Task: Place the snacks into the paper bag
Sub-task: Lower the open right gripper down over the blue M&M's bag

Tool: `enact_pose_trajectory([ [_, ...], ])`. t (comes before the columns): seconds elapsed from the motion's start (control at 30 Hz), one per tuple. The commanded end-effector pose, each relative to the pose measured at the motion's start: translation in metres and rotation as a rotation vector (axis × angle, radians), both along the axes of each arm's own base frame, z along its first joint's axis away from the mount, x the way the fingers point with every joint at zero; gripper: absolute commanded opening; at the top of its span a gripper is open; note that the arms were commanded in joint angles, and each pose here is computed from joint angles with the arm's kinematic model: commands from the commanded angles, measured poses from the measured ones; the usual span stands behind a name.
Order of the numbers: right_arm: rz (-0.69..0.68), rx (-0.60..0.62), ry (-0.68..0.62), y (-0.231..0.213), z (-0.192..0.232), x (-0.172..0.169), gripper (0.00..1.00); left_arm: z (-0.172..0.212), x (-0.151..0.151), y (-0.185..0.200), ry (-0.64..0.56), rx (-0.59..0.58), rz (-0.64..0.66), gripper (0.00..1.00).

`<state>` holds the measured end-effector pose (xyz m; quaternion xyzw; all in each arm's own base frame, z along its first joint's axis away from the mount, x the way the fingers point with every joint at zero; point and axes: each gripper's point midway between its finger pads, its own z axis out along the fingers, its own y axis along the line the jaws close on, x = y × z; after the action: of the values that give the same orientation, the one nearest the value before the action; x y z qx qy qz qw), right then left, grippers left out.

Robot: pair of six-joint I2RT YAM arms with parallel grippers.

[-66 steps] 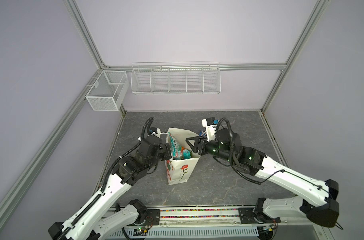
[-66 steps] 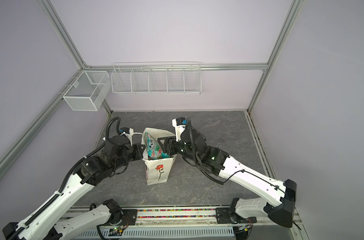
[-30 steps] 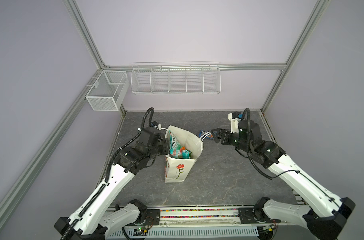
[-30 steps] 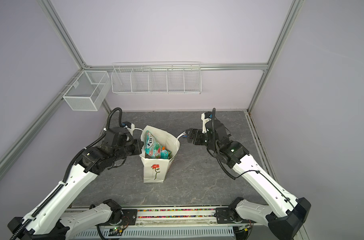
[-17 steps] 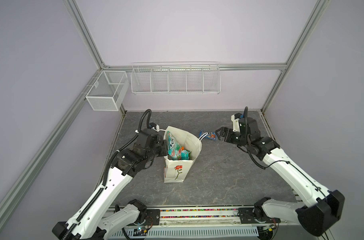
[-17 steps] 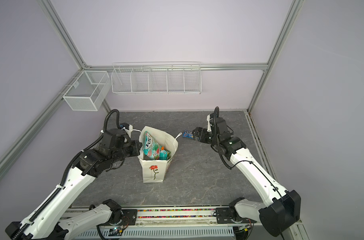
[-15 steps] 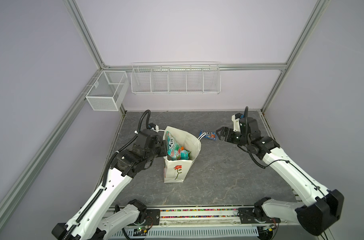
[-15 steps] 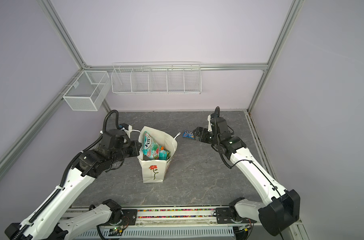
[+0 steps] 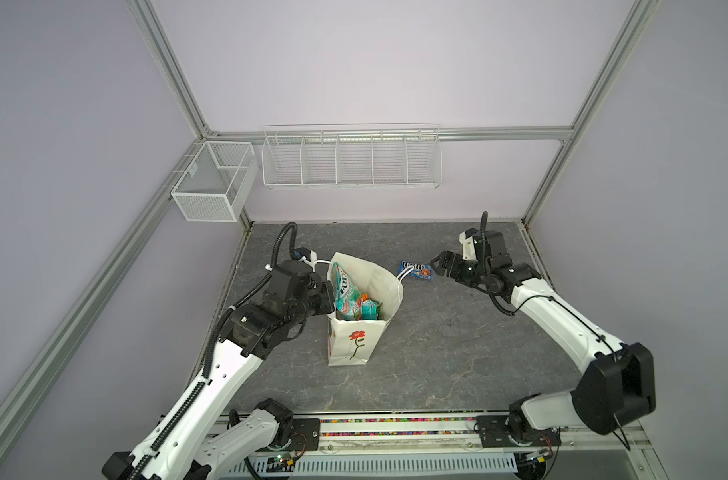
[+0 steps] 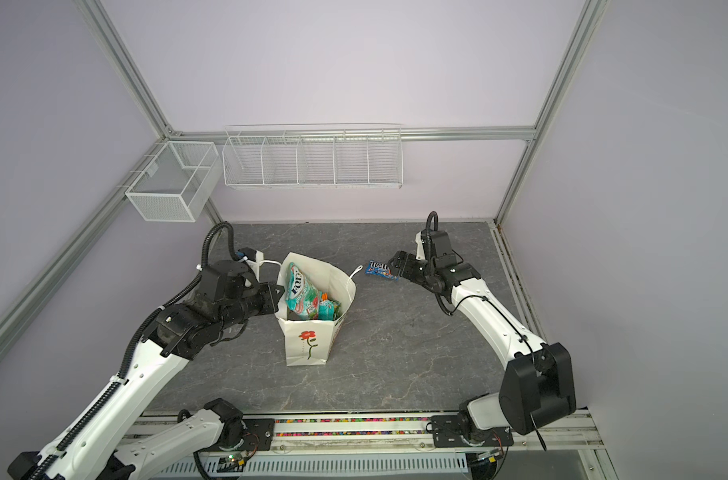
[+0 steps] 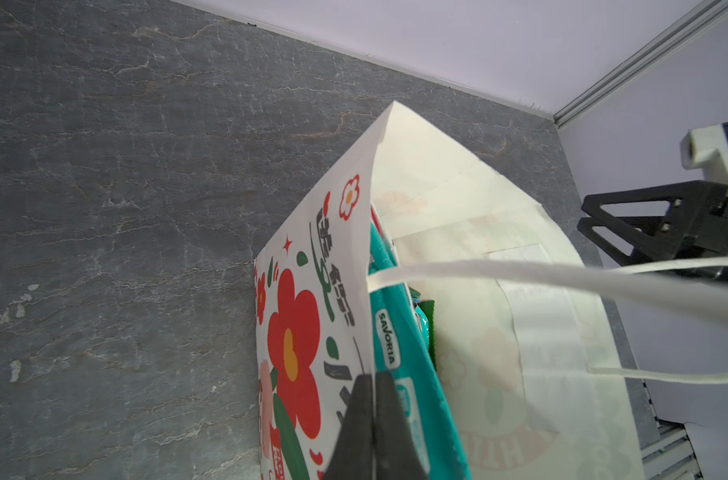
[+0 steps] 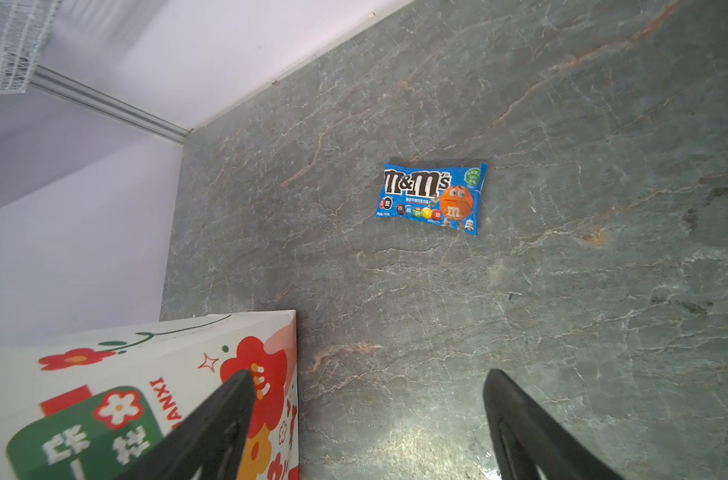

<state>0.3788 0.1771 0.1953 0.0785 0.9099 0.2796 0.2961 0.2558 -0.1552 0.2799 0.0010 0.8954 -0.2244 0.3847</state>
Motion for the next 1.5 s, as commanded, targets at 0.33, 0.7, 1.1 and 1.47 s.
enact_pose_trajectory([
  [0.33,-0.056,0.029,0.076,-0.003,-0.05,0.042,0.84,0.039,0.01,-0.016,-0.134,-0.105,-0.052,0.0],
  [0.7,-0.133,0.179,0.095,-0.006,-0.081,0.072,0.81,0.036,0.014,-0.028,-0.113,-0.134,-0.086,0.0],
  [1.1,-0.211,0.22,0.12,-0.011,-0.118,0.09,0.74,0.035,0.014,-0.029,-0.104,-0.129,-0.089,0.0],
  [1.47,-0.23,0.298,0.138,-0.008,-0.141,0.097,0.7,0.032,0.013,-0.028,-0.101,-0.129,-0.088,0.0],
])
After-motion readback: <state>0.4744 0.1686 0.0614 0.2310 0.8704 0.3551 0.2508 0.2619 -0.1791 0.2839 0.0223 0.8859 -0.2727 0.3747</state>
